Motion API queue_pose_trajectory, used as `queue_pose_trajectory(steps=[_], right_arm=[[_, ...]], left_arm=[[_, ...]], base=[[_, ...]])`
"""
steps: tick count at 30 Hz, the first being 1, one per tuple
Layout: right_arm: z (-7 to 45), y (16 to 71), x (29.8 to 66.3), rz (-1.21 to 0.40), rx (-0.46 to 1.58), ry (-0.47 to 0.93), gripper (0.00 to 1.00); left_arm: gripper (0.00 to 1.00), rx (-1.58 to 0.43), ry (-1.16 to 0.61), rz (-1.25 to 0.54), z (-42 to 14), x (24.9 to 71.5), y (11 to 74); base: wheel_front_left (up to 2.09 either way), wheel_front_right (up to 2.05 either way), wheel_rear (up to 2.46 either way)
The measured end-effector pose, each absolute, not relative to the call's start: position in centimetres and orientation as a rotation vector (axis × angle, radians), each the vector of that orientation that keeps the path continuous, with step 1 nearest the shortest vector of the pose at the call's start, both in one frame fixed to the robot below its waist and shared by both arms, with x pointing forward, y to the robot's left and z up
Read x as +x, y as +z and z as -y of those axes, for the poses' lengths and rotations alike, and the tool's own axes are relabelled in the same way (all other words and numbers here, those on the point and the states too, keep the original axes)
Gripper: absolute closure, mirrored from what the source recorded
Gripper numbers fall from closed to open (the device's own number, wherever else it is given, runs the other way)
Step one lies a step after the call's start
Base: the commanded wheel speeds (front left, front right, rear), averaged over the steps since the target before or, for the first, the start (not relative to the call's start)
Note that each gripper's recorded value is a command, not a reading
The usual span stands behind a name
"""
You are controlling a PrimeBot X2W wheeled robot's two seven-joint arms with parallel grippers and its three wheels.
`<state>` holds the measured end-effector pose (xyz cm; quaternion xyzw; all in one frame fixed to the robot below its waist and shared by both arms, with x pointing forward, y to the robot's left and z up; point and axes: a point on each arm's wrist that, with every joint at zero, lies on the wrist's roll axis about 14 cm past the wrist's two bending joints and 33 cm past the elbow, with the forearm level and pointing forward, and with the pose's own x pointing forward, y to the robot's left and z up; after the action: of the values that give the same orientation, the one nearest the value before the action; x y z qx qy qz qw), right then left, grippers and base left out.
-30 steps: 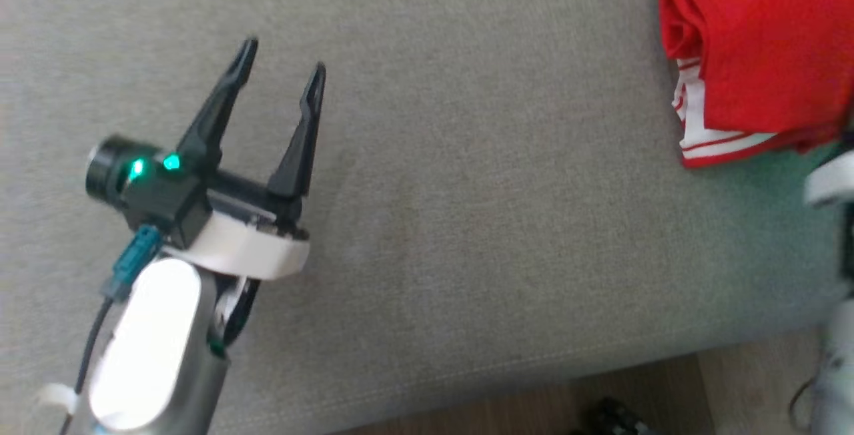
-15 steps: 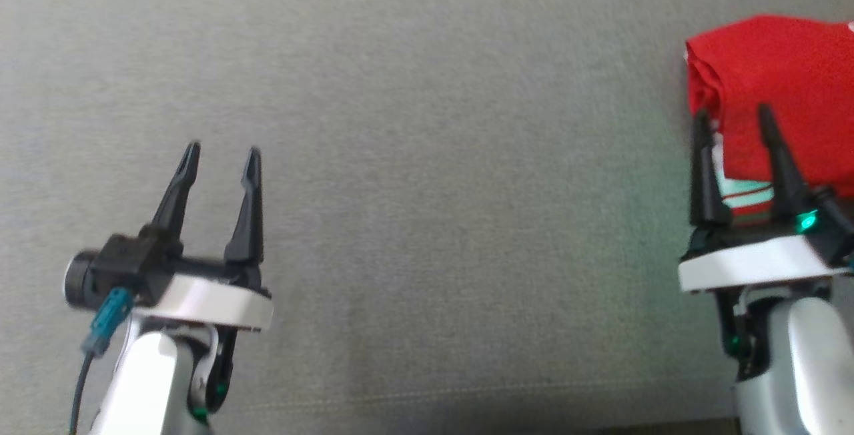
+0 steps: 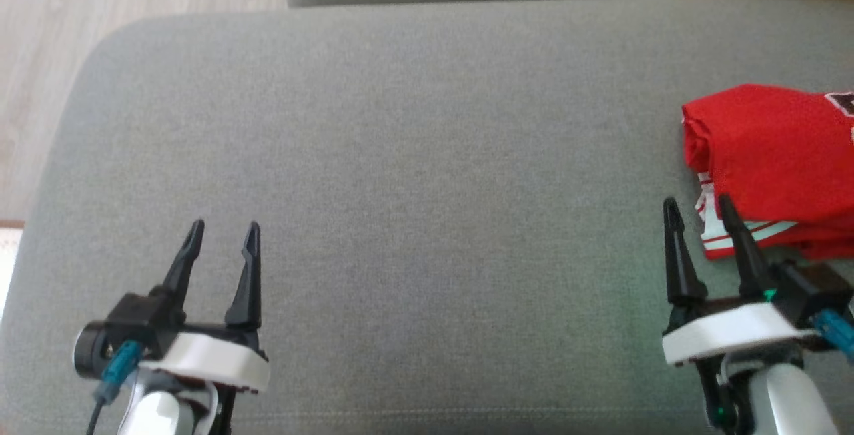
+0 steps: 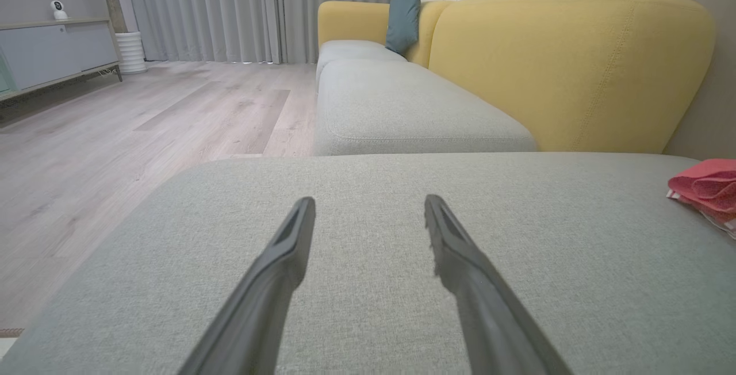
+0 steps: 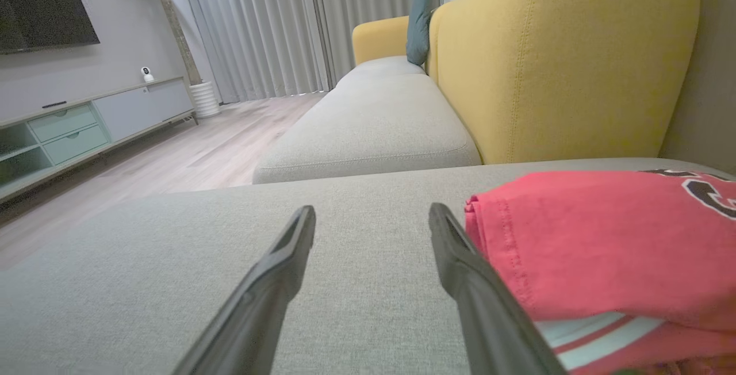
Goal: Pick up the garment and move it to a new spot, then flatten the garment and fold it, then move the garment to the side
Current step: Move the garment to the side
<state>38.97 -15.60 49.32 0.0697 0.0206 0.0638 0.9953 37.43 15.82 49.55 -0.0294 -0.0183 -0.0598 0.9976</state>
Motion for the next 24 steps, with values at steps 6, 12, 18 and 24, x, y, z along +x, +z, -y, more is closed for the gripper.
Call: queue_pose_trajectory(steps=[6, 12, 18, 24], right_arm=[[16.0, 49.4, 37.1, -0.042, 0.147, 0.116, 0.0], [16.2, 49.6, 35.8, -0.041, 0.146, 0.112, 0.0], [16.0, 49.9, 35.7, -0.032, 0.156, 0.115, 0.0], [16.0, 49.7, 35.8, -0.041, 0.156, 0.115, 0.0]], left_arm=[[0.0, -0.057, -0.123, 0.029, -15.7, 35.9, 49.4], [0.0, -0.054, -0.125, 0.013, -15.4, 34.6, 49.1], [0.0, -0.052, -0.122, 0.016, -15.3, 34.5, 49.3], [0.0, -0.048, -0.112, 0.016, -15.4, 34.6, 49.3]], base=[[0.0, 0.0, 0.0], [0.0, 0.0, 0.0], [0.0, 0.0, 0.0], [0.0, 0.0, 0.0]])
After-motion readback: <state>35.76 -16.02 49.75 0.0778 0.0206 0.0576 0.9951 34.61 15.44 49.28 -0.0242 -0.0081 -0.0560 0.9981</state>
